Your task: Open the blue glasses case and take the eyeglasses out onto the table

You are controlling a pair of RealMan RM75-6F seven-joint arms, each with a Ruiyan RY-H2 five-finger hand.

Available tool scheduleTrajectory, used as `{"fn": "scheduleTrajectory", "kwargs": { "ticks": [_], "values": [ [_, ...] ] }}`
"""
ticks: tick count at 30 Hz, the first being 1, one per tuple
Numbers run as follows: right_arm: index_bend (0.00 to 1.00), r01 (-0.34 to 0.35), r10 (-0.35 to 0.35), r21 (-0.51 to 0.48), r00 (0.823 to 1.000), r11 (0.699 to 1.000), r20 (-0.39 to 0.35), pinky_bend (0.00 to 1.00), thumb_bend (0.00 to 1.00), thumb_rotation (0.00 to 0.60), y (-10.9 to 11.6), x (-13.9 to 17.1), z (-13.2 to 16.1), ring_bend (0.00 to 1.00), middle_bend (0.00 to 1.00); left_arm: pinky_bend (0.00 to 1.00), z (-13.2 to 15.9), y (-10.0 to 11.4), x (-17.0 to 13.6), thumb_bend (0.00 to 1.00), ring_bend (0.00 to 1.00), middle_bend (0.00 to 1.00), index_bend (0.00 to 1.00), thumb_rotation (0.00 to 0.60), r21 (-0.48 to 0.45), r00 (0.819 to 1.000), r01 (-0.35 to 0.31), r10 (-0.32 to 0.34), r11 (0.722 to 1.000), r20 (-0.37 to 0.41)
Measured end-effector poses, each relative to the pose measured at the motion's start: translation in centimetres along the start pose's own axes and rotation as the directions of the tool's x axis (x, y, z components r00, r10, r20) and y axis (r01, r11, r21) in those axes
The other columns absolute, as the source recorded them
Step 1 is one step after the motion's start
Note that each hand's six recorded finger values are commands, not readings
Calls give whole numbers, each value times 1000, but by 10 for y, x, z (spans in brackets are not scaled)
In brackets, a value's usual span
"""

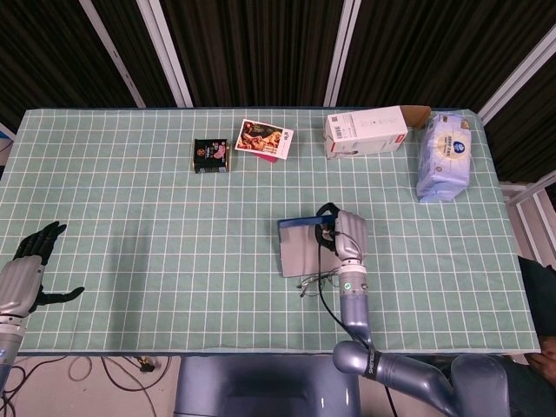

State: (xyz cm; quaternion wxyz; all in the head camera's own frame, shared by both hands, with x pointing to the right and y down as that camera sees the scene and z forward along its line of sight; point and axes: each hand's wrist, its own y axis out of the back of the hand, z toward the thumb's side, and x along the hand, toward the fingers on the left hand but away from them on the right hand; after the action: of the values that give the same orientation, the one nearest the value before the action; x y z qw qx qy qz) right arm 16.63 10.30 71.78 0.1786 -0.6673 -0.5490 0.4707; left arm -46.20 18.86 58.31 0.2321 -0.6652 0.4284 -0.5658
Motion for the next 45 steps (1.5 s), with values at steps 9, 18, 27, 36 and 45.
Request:
{"fn": "scheduleTrajectory", "kwargs": {
  "ticks": [9,18,27,36,45],
  "values": [
    [544,19,-19,22,1000,1000,-11,1000,512,600,7,-17,11,1000,1000,0,0,-1,0,0,0,0,0,600,0,1000,2,-2,1000,-3],
    [186,19,-19,67,1000,998,-9,1000,404,600,9,-44,25,1000,998,0,1,-2,1,0,0,0,0,600,2,1000,7,-7,1000,-2],
    [0,-7,5,131,1000,991,19,1000,258,600,12,-58,29,1000,990,0,1,-3,1,0,0,0,0,600,7,1000,7,-7,1000,-2],
    [0,5,-2,130,1000,992,-17,781,253,600,33,-44,31,736,650,0,3,-1,-1,0,0,0,0,600,36,1000,-21,21,999,17],
    [0,-49,58,182,997,982,-44,281,84,600,81,6,2,11,0,0,0,-1,-5,0,0,0,0,600,105,999,-46,42,993,31]
  ]
}}
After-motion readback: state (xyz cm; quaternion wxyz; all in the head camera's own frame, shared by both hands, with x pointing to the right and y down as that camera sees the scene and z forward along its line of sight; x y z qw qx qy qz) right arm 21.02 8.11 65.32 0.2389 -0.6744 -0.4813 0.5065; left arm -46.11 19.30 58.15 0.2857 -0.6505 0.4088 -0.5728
